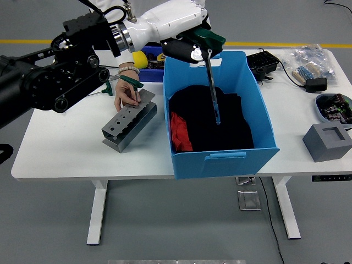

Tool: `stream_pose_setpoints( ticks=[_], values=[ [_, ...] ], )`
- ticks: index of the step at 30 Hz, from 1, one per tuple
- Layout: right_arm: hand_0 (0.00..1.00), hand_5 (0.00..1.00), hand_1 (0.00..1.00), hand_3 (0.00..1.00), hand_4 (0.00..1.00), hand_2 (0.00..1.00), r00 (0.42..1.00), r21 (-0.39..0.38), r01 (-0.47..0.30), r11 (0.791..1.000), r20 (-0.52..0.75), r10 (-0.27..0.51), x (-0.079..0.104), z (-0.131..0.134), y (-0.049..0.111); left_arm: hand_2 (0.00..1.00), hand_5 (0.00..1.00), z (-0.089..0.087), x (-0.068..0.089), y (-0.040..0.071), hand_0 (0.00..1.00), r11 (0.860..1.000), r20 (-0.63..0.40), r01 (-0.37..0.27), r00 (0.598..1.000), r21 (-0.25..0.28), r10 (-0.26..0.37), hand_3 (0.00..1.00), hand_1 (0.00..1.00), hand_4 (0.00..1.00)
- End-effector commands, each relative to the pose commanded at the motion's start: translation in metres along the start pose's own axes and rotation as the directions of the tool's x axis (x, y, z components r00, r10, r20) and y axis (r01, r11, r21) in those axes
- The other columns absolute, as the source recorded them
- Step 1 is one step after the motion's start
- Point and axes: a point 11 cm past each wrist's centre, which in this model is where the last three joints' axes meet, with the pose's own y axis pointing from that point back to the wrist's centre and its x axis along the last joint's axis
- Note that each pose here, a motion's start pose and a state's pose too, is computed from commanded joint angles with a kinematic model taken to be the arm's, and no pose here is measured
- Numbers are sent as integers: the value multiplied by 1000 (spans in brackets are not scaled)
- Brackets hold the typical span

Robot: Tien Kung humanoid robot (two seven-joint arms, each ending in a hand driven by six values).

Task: Lift tool from toolbox,place it in box,lift tool from toolbox,place it in box

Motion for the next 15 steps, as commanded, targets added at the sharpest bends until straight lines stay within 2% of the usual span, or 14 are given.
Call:
stream_pose_setpoints(
  ticks=[8, 9, 14, 15],
  values=[
    [639, 597, 600, 535, 785, 666, 1000, 6, -11, 1000, -8, 11, 6, -4, 0, 80, 736, 9, -25, -19, 224, 999, 6, 50, 999, -10, -50, 79, 66, 584],
    [639, 597, 599, 536, 786, 666, 1000, 8, -13, 1000, -12, 13, 7, -6, 0, 94, 710, 10, -27, -22, 242, 998, 9, 55, 998, -10, -55, 104, 80, 574],
    [639, 597, 599, 536, 786, 666, 1000, 14, -19, 1000, -21, 19, 11, -10, 1, 94, 710, 16, -41, -31, 242, 997, -3, 76, 997, -19, -76, 104, 80, 574],
    [626, 597, 597, 535, 786, 665, 1000, 15, -20, 1000, -22, 20, 12, -10, 1, 227, 580, 19, -46, -32, 337, 996, -19, 84, 996, -27, -84, 287, 208, 703]
  ],
)
